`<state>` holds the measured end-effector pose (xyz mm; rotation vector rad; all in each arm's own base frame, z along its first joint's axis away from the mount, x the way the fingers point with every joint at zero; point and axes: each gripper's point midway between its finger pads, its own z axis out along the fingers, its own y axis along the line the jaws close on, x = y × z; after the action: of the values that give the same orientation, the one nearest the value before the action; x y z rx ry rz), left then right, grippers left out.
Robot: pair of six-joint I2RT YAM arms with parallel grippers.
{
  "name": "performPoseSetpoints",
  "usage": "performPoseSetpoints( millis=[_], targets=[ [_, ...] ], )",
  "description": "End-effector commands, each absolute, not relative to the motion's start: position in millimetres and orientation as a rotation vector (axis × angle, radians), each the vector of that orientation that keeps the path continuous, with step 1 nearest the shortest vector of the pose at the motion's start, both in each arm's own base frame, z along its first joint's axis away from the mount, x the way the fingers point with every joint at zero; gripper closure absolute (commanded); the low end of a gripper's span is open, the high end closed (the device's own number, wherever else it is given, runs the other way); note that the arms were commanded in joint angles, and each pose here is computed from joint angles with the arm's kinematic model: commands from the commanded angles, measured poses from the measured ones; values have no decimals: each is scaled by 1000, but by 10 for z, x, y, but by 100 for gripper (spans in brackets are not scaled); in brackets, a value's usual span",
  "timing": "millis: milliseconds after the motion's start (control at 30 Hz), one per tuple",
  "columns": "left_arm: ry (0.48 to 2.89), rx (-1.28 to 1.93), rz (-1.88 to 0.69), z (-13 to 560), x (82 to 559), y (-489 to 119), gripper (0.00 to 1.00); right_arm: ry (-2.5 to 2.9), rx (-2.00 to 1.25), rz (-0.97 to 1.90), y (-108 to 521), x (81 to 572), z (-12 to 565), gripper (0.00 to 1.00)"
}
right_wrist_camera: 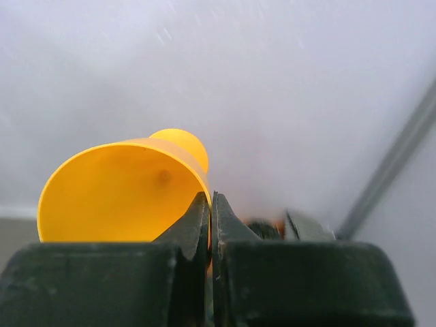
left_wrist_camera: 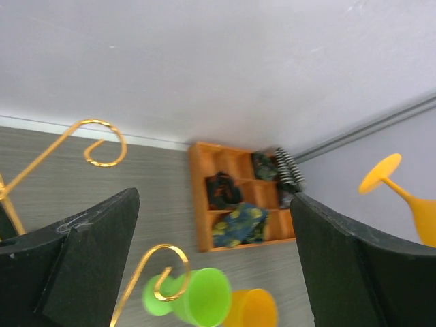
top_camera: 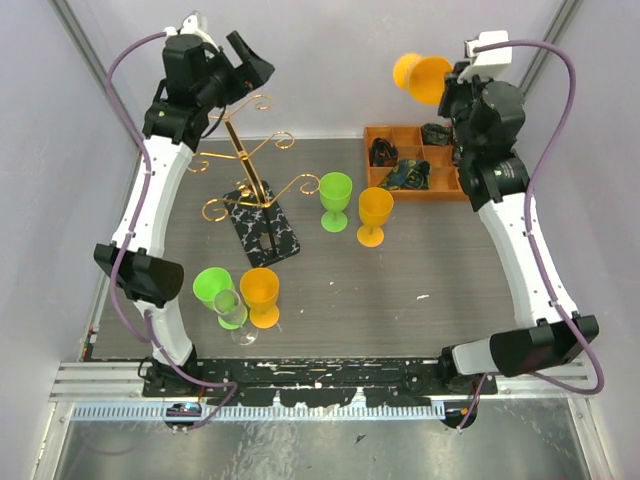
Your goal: Place the wine glass upside down on the wine glass rack
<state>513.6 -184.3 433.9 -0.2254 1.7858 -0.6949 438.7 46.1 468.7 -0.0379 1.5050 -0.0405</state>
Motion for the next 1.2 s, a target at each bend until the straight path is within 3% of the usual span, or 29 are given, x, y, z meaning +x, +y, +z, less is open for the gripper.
performPoseSetpoints(
  millis=[0,333,633,1167],
  targets=[
    [1631,-430,-978,4899,4996,-1959,0,1133,-194,52,1061,4525,5328,99],
    [1462,-733,-1354,5062,4795,-2188,4,787,-304,156,1897,4400,5376,99],
    [1485,-811,-1416,4929,4661,-2401,7,669,-357,220,2374,4228,5250,99],
    [1411,-892,-1404,4867,4693,-2318,22,692,-448,295,2741,4084,5048,99]
  ],
)
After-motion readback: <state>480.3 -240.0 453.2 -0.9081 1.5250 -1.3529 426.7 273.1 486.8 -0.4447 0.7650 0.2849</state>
